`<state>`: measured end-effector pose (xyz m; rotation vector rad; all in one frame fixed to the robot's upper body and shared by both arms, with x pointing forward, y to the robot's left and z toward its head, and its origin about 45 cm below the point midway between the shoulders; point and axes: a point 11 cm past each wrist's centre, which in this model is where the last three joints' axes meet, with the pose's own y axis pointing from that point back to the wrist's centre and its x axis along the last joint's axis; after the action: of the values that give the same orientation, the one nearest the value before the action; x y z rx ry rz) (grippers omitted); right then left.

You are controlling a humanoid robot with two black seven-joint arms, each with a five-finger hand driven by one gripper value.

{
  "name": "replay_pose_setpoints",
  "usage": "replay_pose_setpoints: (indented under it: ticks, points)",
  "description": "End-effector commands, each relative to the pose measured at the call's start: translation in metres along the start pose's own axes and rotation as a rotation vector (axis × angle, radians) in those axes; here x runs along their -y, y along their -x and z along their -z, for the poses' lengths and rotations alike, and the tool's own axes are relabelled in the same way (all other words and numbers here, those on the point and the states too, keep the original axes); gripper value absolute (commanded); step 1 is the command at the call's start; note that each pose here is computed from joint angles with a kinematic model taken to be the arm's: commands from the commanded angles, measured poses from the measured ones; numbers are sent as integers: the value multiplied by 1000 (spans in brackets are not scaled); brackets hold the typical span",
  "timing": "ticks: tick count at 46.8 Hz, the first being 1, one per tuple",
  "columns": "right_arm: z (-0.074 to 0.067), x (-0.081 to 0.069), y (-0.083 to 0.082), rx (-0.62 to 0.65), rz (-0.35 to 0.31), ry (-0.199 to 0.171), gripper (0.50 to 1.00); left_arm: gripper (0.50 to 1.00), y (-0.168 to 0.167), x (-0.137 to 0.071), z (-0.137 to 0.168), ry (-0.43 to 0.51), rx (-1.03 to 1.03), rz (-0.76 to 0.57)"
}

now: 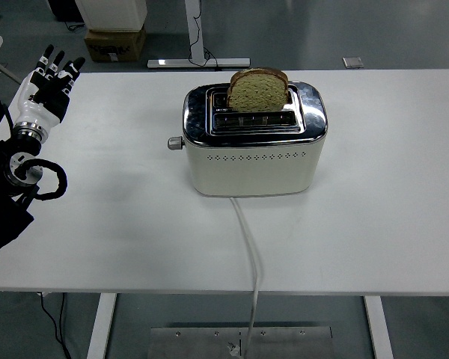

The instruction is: Press down toaster

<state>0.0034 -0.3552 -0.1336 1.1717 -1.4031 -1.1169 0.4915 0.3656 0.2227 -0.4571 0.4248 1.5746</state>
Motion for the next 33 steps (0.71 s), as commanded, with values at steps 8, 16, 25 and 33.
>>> replay_pose_setpoints:
  ticks: [8,16,25,33]
  points:
    - [0,0,0,0,0,1,998,1000,1,0,1,4,-12,0]
    - [0,0,0,0,0,1,1000,1000,1,0,0,8,-13,0]
    - [0,0,0,0,0,1,998,1000,1,1,-1,10,-11,-1]
    - [0,0,0,0,0,-1,998,1000,1,1,-2,8,0,0]
